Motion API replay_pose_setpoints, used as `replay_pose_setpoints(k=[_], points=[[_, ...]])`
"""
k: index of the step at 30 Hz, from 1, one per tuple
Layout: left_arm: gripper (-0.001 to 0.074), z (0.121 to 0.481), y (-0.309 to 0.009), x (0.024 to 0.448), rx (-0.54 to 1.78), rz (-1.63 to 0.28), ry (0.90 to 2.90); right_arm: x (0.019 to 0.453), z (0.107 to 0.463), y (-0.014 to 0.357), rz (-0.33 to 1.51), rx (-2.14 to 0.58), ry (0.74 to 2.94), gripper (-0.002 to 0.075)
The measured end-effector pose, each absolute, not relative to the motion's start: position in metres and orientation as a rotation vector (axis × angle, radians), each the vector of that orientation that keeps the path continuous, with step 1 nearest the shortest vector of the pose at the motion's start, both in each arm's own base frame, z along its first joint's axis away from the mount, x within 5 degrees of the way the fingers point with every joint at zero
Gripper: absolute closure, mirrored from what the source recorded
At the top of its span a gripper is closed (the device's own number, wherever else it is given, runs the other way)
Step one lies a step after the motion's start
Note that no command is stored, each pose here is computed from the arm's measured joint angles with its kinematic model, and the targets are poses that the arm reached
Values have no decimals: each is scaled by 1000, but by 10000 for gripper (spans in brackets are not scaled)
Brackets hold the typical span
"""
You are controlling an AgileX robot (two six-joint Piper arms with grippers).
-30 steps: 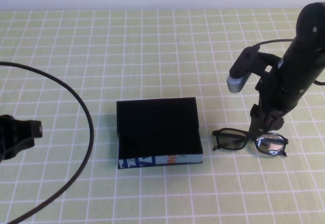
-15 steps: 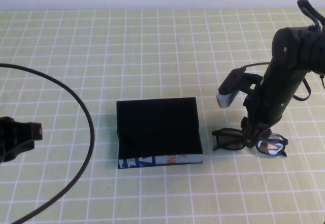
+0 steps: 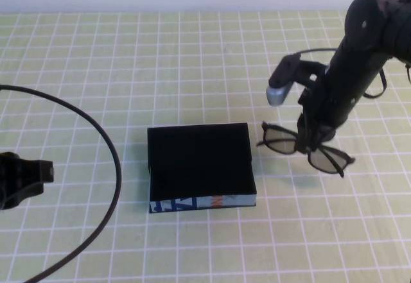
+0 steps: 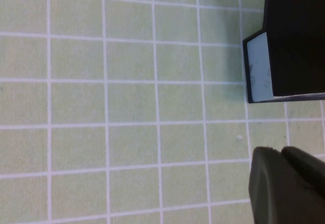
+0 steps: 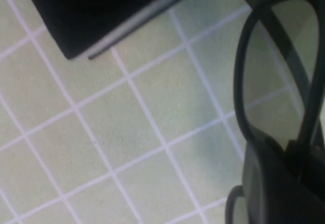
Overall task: Return glasses to glasses case
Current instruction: Pick up the glasses from the table, then place the glasses in the glasses case
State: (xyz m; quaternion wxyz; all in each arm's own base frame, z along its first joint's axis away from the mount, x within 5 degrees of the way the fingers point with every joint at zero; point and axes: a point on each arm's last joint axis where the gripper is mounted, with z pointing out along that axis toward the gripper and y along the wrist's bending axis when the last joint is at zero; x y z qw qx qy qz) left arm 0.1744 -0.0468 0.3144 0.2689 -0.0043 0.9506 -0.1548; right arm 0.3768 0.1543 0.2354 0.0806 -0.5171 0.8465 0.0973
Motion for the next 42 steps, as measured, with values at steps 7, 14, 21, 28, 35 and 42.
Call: replay_pose_setpoints(k=[7, 14, 21, 28, 35, 42], points=[[738, 314, -47, 174, -9, -417, 2569, 367, 295, 170, 291, -1556, 2328, 693], [738, 314, -47, 174, 1, -414, 2562, 343, 322, 227, 302, -1702, 2131, 693], [738, 314, -47, 175, 4, -413, 2560, 325, 294, 287, 285, -1961, 1982, 693], [738, 314, -47, 175, 8, -411, 2560, 327, 253, 305, 275, -2074, 2000, 693], [738, 314, -47, 175, 8, -411, 2560, 332, 241, 308, 268, -2071, 2007, 693], [738, 314, -47, 174, 13, -410, 2561, 335, 232, 310, 265, -2074, 2015, 671]])
